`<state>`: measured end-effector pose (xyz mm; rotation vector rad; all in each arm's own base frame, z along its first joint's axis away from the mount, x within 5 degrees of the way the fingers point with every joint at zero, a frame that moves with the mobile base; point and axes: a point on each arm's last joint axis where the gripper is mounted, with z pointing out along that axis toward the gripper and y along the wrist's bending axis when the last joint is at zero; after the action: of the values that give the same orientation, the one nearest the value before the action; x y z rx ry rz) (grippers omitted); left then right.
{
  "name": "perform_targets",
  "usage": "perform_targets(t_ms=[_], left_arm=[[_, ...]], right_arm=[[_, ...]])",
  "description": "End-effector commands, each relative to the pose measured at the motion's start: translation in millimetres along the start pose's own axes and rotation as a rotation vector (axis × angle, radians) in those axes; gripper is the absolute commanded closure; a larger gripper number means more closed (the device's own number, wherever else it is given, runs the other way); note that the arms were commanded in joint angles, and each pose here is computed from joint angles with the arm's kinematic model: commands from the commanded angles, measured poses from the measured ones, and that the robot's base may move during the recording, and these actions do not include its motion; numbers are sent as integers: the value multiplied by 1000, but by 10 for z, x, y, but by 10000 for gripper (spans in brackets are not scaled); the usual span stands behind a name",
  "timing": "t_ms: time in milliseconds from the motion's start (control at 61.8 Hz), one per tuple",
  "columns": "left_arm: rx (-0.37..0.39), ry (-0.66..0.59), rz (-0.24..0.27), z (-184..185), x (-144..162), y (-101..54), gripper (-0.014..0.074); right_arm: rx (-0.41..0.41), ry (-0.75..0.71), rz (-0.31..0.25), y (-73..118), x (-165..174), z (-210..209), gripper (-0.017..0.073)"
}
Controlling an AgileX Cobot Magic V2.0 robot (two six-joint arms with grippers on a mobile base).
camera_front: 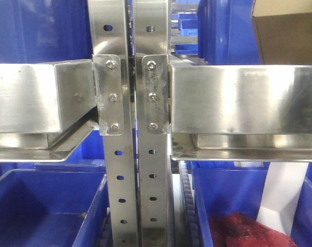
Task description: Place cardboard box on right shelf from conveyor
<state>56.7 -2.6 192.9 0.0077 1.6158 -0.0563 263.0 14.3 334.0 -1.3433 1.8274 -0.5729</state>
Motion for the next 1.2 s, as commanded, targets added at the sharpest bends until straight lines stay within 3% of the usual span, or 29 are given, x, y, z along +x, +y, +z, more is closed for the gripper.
perform_targets(t_ms=[0,194,308,615,712,793,939,1084,1182], left_arm=[[-3,-92,-5,-9,-55,4,710],[-3,-92,-5,-9,-55,4,710],[-3,-92,-5,-9,-55,4,710],[-3,-92,-5,-9,-55,4,710],[-3,-92,-5,-9,-55,4,710],[-3,-92,-5,-9,-55,4,710],[-3,-92,-5,-9,-55,4,710],[-3,-92,-5,-9,-55,4,710],[-3,-92,-5,-9,-55,4,710]], right_arm=[[113,-38,28,-149,-43,-109,-77],[80,-44,109,-115,-48,-146,-76],[54,-61,211,-86,-64,-219,-76],[-49,-120,621,39,-131,-568,-76],[-27,-147,794,74,-129,-729,-73],[22,-204,975,112,-118,-912,-73],[151,-372,1187,257,-57,-1290,-73],[236,-520,1280,465,20,-1628,8],[275,-586,1298,644,83,-1825,194]])
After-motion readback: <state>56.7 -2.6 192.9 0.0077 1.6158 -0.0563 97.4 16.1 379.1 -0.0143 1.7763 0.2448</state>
